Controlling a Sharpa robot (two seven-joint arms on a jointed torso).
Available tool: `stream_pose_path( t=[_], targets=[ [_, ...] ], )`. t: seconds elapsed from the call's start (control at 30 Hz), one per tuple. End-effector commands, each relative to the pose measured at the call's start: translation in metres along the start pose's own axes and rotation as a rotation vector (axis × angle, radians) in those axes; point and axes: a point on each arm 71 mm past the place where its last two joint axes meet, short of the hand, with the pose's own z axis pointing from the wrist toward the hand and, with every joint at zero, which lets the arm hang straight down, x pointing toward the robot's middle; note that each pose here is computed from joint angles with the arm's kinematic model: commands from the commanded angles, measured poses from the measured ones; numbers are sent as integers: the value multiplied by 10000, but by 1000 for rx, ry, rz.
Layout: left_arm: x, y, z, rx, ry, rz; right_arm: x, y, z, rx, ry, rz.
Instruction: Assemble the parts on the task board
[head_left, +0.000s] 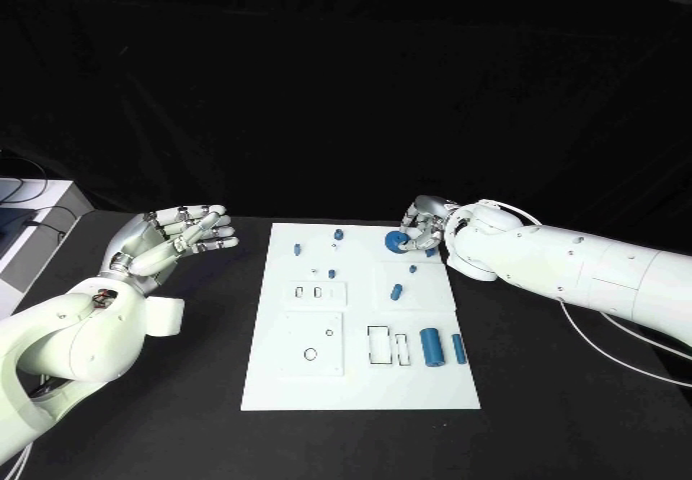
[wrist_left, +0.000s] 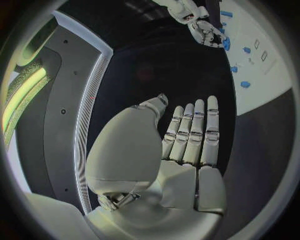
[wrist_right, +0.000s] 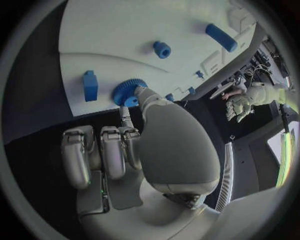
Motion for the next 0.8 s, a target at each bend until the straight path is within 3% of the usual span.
stream_pose_path(
  t=[0.03, 0.43, 0.8],
  targets=[
    [26, -8, 5, 7, 21, -7, 24, 22, -10, -2, -15, -37],
    [24, -6, 5, 6, 20, -7, 8, 185, -89, -71, -123, -39],
    [21, -2, 0, 5, 20, -7, 25, 484, -257, -192, -220, -67]
  ],
)
